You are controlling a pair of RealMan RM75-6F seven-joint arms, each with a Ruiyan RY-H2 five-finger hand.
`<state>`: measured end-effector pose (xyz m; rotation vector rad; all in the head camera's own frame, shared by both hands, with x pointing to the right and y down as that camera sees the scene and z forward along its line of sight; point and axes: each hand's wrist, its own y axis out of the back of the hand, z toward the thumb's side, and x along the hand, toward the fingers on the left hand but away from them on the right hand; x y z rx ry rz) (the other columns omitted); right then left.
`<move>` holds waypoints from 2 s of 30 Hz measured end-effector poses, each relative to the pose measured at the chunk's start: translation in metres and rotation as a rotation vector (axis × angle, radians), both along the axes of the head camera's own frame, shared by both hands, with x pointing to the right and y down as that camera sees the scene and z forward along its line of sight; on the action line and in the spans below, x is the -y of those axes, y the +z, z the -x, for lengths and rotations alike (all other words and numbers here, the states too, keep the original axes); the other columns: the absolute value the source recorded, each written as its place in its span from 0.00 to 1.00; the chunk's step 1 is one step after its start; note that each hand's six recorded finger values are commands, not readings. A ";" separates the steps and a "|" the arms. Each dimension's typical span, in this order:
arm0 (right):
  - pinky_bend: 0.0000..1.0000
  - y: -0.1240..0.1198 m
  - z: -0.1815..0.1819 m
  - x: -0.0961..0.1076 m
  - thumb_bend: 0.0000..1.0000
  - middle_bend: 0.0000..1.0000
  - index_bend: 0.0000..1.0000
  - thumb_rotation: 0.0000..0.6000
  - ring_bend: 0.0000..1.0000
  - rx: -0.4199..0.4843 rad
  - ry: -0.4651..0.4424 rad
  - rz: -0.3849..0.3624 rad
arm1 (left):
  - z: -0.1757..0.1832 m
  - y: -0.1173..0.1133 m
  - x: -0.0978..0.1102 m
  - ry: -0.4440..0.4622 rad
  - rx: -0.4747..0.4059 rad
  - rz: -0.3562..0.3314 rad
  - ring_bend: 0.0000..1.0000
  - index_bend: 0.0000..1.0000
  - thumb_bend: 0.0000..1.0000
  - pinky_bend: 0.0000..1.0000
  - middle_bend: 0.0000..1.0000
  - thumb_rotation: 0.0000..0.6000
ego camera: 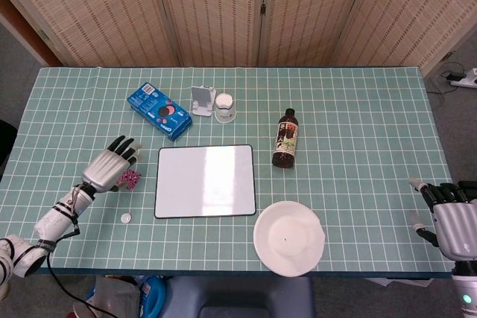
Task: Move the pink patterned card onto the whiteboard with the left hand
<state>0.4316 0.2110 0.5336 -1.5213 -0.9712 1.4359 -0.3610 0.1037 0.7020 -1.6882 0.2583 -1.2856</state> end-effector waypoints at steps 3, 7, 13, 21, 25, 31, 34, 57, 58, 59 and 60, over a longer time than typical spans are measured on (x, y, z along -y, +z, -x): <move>0.22 0.000 0.000 0.000 0.37 0.34 0.22 1.00 0.33 0.000 0.000 0.000 | 0.005 0.005 -0.002 -0.013 0.018 0.017 0.02 0.32 0.25 0.00 0.04 1.00; 0.22 0.000 0.000 0.000 0.37 0.34 0.22 1.00 0.33 -0.001 -0.001 0.000 | 0.011 0.008 0.000 -0.029 0.033 0.019 0.35 0.31 0.25 0.00 0.40 1.00; 0.22 -0.001 0.001 0.000 0.37 0.34 0.22 1.00 0.33 -0.004 -0.002 -0.001 | 0.015 0.010 0.003 0.005 0.052 0.003 0.82 0.26 0.25 0.00 0.84 1.00; 0.22 -0.001 0.001 0.000 0.37 0.34 0.22 1.00 0.33 -0.006 -0.002 0.001 | 0.020 0.019 0.003 0.045 0.105 0.037 0.94 0.20 0.25 0.00 0.96 1.00; 0.22 -0.001 0.001 0.001 0.37 0.34 0.22 1.00 0.33 -0.005 -0.003 0.000 | 0.023 0.025 0.002 0.043 0.127 0.066 0.95 0.23 0.25 0.00 0.97 1.00; 0.22 -0.001 0.001 0.000 0.37 0.34 0.22 1.00 0.33 -0.007 -0.001 0.001 | 0.025 0.030 0.001 0.035 0.138 0.095 0.95 0.29 0.25 0.00 0.97 1.00; 0.22 -0.001 0.002 0.000 0.37 0.34 0.22 1.00 0.33 -0.007 -0.002 0.001 | 0.026 0.032 -0.001 0.032 0.145 0.111 0.95 0.28 0.25 0.00 0.97 1.00; 0.22 -0.001 -0.001 -0.001 0.37 0.34 0.22 1.00 0.33 -0.010 0.005 0.002 | 0.026 0.042 0.003 -0.005 0.188 0.129 0.95 0.29 0.25 0.00 0.97 1.00; 0.22 -0.001 -0.001 -0.001 0.37 0.34 0.22 1.00 0.33 -0.011 0.005 0.003 | 0.025 0.042 0.003 -0.007 0.188 0.129 0.95 0.29 0.25 0.00 0.97 1.00; 0.22 -0.001 -0.001 -0.001 0.37 0.34 0.22 1.00 0.33 -0.011 0.006 0.003 | 0.025 0.042 0.003 -0.006 0.189 0.129 0.95 0.29 0.25 0.00 0.97 1.00; 0.22 -0.001 -0.001 -0.001 0.37 0.34 0.22 1.00 0.33 -0.012 0.006 0.003 | 0.025 0.042 0.003 -0.006 0.190 0.129 0.95 0.29 0.25 0.00 0.97 1.00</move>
